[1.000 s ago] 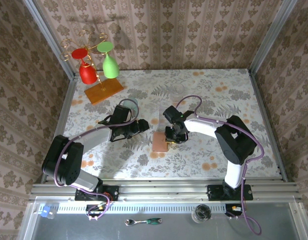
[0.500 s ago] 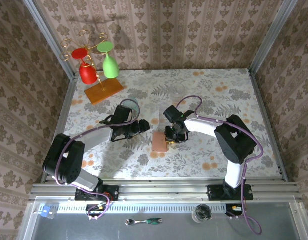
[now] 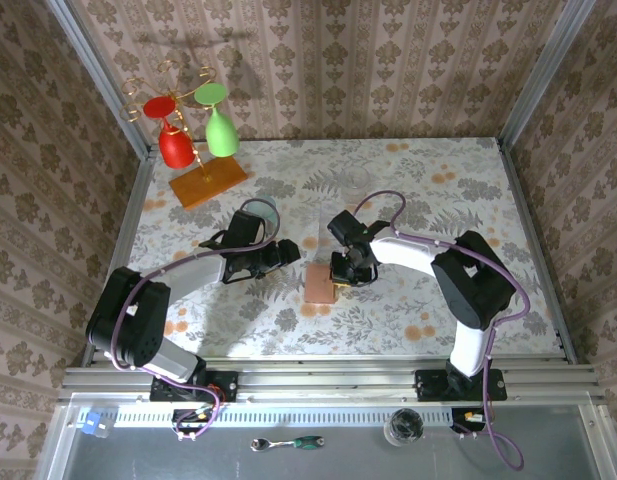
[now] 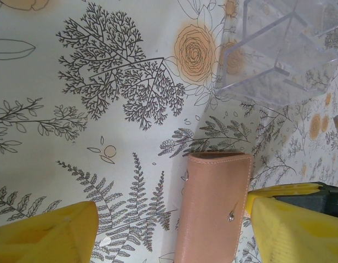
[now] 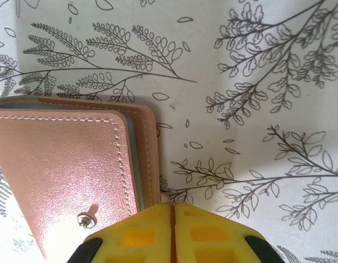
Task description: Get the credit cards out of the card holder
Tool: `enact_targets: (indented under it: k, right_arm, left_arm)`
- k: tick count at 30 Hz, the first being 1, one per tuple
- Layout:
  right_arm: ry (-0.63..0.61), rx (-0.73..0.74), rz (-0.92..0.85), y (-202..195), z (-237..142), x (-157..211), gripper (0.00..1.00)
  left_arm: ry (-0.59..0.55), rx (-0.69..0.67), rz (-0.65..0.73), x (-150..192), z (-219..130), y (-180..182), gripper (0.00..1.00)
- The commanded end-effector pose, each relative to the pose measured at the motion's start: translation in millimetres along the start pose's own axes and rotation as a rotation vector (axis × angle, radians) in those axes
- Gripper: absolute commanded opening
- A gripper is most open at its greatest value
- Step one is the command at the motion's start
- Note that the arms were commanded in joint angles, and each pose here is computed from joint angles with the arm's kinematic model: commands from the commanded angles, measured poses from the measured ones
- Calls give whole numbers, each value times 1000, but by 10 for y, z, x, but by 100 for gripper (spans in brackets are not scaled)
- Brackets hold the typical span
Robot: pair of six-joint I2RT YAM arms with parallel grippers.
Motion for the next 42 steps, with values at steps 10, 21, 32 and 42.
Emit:
enact_targets:
  k: [10,21,32,42]
  right_arm:
    - [-51,8,-28,-126,-473,-40,5]
    - [-58,-47,-153,26,-721,-68,5]
    - [-43,-110,-246,311,-782,-112,5]
    - [-69,-73,-277,299,-887,-79,5]
  left_arm:
    - [-34,32,37,-52,-76,-130,74]
    - [-72,61,57,-85,-130,-165,74]
    - [-76,63,46,-59,-146,-131,73]
    - [-52,69,40,-59,-92,-132,71]
Point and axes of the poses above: each hand's point on the last joint's axis, 136 mm out from that joint toward the fingers, its own z axis out along the fingers, its own y axis along the line the jaws close on, x = y × z, the point moved 6 cm from there along -z, back along the fingers, and after that the axes turned 4 degrees about -z, right-handed, at the moved point
